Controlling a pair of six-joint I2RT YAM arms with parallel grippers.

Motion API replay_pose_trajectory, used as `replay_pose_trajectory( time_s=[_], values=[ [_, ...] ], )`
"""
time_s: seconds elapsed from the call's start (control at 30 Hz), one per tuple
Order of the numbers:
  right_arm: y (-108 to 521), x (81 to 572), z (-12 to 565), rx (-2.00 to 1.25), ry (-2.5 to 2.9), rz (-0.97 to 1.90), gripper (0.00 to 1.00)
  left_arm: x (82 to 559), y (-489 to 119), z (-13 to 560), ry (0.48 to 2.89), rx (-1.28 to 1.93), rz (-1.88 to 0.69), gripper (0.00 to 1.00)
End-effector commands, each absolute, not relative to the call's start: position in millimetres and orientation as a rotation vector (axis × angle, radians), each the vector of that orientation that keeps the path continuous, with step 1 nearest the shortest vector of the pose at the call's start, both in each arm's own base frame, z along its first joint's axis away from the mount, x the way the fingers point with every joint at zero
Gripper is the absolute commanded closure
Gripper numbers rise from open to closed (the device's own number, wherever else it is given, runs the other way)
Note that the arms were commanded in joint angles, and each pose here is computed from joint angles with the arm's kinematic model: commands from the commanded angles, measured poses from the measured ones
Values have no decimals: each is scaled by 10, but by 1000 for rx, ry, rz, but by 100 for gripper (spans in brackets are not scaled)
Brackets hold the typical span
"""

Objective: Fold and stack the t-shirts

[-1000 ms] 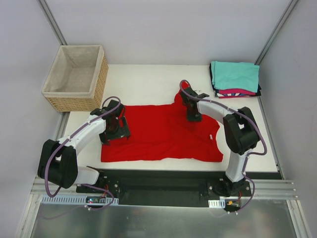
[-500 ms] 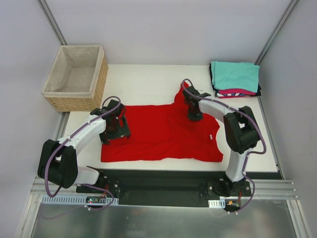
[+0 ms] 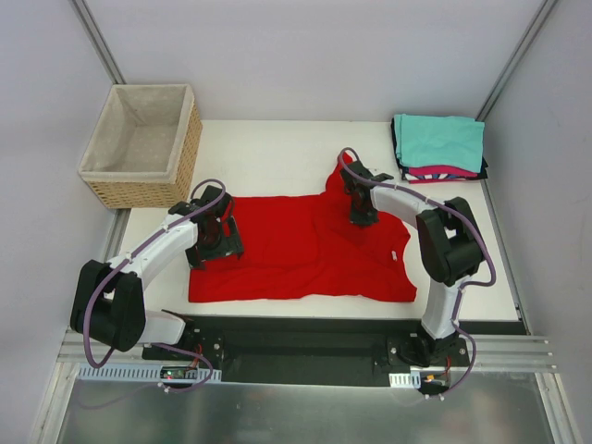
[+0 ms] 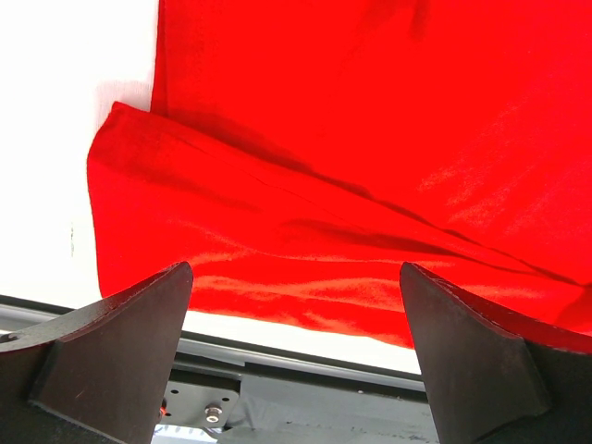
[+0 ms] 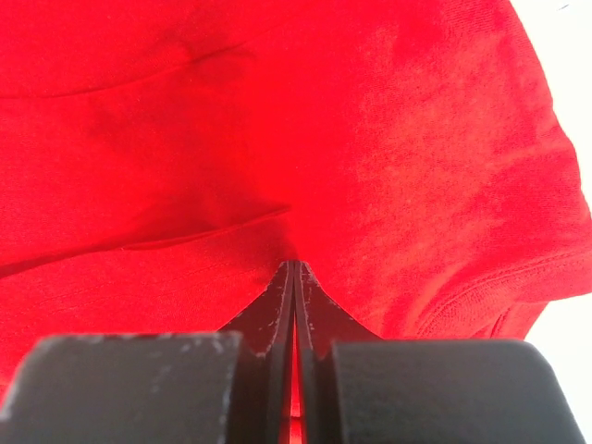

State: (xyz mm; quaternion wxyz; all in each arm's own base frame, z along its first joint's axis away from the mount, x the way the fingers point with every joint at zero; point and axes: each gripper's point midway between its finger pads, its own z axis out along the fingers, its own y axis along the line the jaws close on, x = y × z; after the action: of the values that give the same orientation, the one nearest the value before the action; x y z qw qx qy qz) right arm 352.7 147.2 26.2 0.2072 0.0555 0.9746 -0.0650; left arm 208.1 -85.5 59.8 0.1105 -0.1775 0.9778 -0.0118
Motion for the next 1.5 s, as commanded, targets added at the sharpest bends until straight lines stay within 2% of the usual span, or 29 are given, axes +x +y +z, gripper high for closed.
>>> replay_pose_trajectory(
  time_s=[0.0, 0.67, 1.13, 1.37, 1.43, 1.47],
  values=[
    [1482, 3584, 346, 178, 2684, -159, 99, 2122, -851, 672, 2859, -492, -13, 5],
    [1406, 3901, 965, 198, 2557, -162, 99, 2104, -845, 656, 2867, -488, -9, 5],
    [1376, 4183, 826, 239, 2591, -159, 99, 2110, -831, 669, 2862, -480, 0, 5],
    [1398, 4128, 660, 224, 2642, -154, 99, 2119, -831, 671, 2861, -478, 2, 5],
    [1431, 4144, 820, 220, 2593, -101, 89, 2115, -832, 674, 2862, -478, 0, 5],
    [1410, 4117, 840, 218, 2585, -97, 68, 2115, -836, 680, 2860, -480, -4, 5]
  ],
)
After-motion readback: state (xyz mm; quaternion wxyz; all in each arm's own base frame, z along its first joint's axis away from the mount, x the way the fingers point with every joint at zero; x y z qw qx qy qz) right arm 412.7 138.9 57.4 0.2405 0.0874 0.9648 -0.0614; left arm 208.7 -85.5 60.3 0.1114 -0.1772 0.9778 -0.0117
